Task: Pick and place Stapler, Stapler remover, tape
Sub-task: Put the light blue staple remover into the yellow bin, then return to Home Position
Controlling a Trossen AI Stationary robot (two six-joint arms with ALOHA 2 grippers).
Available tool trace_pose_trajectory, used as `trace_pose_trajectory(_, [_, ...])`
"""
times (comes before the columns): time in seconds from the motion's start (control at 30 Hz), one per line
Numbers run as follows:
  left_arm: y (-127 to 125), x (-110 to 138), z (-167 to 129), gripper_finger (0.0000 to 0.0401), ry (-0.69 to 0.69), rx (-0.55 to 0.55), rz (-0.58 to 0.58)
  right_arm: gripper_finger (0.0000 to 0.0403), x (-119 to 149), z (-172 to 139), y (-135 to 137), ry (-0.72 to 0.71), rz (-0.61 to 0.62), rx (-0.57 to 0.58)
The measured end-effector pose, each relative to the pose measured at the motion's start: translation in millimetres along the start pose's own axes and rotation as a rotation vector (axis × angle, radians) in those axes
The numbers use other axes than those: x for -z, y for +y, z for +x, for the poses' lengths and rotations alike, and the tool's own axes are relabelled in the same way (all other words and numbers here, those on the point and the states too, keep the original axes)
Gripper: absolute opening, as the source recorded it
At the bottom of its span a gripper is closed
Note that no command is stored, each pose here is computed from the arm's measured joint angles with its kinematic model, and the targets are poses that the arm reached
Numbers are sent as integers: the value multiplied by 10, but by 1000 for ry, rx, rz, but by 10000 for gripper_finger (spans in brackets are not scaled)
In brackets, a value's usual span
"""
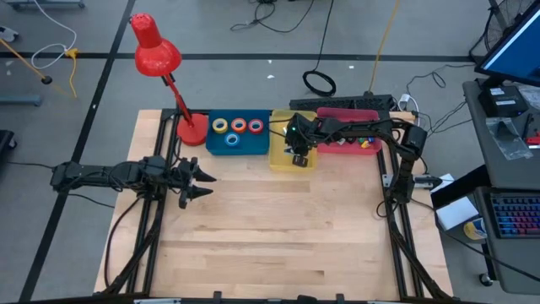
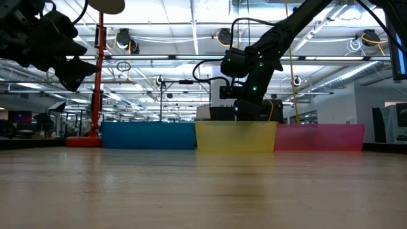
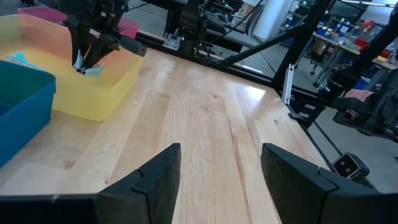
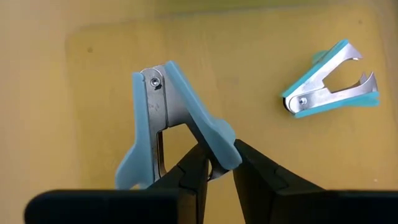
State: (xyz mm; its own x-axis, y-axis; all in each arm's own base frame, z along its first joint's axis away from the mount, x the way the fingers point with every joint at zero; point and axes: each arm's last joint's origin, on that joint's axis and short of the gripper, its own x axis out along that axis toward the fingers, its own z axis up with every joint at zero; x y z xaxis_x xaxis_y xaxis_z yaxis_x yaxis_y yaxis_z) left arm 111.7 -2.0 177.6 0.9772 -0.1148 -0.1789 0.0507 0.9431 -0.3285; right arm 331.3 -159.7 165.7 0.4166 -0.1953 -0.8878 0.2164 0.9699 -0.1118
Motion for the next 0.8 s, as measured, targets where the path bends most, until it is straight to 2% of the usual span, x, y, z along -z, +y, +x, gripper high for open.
trace_pose_trajectory(0.2, [0,0,0,223,0,0,8,85,-1,0,0,-1,9,0])
trace_pose_trajectory(0.53, [0,-1,0,223,-1,0,8,195,0,1,-2,2,57,8])
trace_pose_trajectory(0.67, [0,-1,0,223,-1,-1,8,210,-6,0,-4,-5,66,10])
trace_pose_trajectory(0.8, [-1,-4,0,223,-4,0,3,210,-30,-93,-18,-29,160,41])
